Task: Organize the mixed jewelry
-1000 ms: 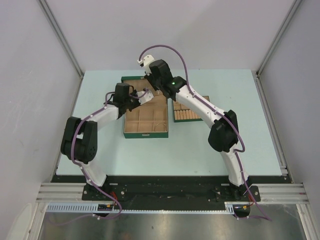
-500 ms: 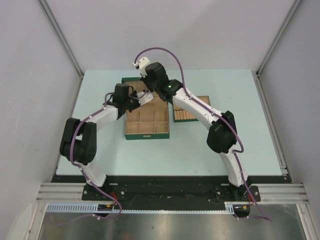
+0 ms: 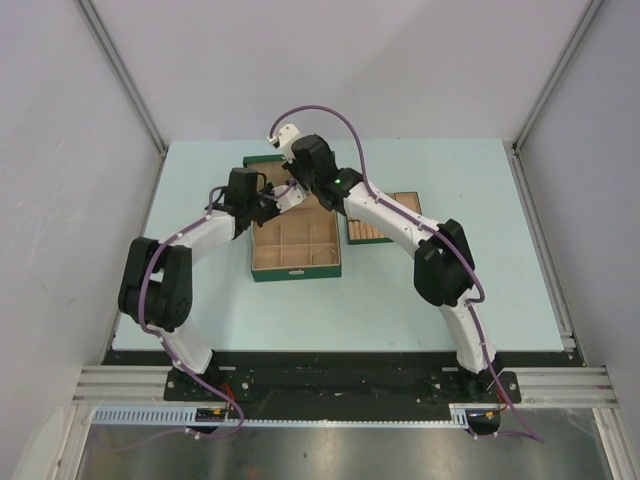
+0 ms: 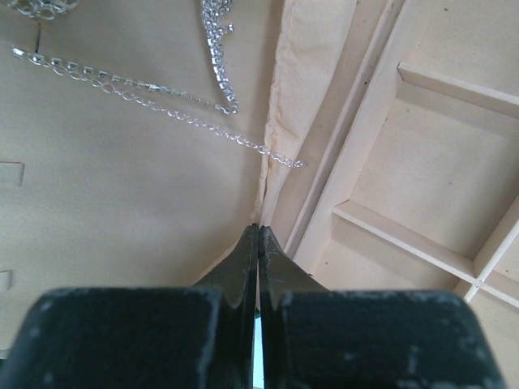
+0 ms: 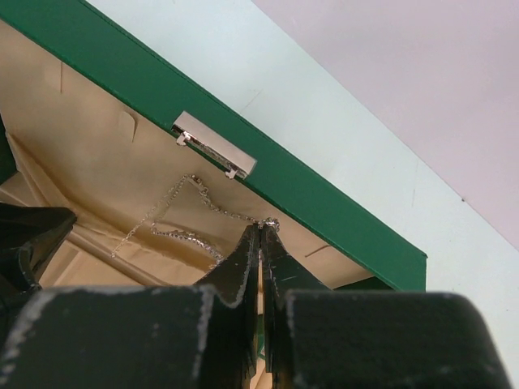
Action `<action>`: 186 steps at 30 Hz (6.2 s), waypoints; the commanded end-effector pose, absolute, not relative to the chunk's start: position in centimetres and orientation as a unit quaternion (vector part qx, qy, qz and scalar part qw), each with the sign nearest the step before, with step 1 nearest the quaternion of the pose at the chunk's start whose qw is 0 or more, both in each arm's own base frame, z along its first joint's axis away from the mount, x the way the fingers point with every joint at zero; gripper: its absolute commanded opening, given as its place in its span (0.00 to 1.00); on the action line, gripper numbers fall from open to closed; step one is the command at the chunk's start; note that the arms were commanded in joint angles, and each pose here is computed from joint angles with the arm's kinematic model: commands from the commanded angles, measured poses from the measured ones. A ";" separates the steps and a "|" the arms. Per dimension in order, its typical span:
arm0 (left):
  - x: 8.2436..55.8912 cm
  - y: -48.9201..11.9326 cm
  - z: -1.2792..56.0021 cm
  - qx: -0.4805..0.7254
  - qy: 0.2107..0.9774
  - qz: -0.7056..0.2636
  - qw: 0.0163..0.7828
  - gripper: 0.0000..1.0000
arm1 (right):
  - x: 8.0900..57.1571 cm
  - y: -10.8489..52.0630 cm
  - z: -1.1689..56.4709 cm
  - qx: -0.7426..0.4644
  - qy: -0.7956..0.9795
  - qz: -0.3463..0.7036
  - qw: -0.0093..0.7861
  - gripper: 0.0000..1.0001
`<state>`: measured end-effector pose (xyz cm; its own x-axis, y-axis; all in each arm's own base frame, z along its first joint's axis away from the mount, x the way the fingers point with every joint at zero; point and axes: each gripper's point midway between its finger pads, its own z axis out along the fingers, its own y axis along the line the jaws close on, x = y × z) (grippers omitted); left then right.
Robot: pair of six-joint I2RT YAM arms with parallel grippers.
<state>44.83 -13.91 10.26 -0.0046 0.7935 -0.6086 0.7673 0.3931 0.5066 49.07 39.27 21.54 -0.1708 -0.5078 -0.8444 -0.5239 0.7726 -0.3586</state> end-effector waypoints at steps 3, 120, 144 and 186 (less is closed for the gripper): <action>42.8 -16.6 12.2 0.565 0.687 -0.039 0.455 0.00 | 48.5 39.5 22.3 -0.340 0.754 0.004 0.562 0.00; 45.7 -16.1 15.6 0.529 0.685 -0.043 0.499 0.44 | 45.0 27.9 21.1 -0.305 0.807 0.045 0.504 0.29; 46.7 -15.4 11.9 0.541 0.702 -0.025 0.462 0.44 | 45.0 27.0 20.1 -0.291 0.815 0.056 0.499 0.28; 44.0 -17.2 11.4 0.557 0.695 -0.059 0.451 0.00 | 46.4 31.3 20.3 -0.299 0.808 0.151 0.485 0.42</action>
<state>45.41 -15.79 10.18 -0.0102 0.7425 -0.6698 0.8054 0.4030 0.4345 45.55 30.37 20.33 -0.3491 -0.3659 -0.8627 -0.6204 0.7802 -0.0798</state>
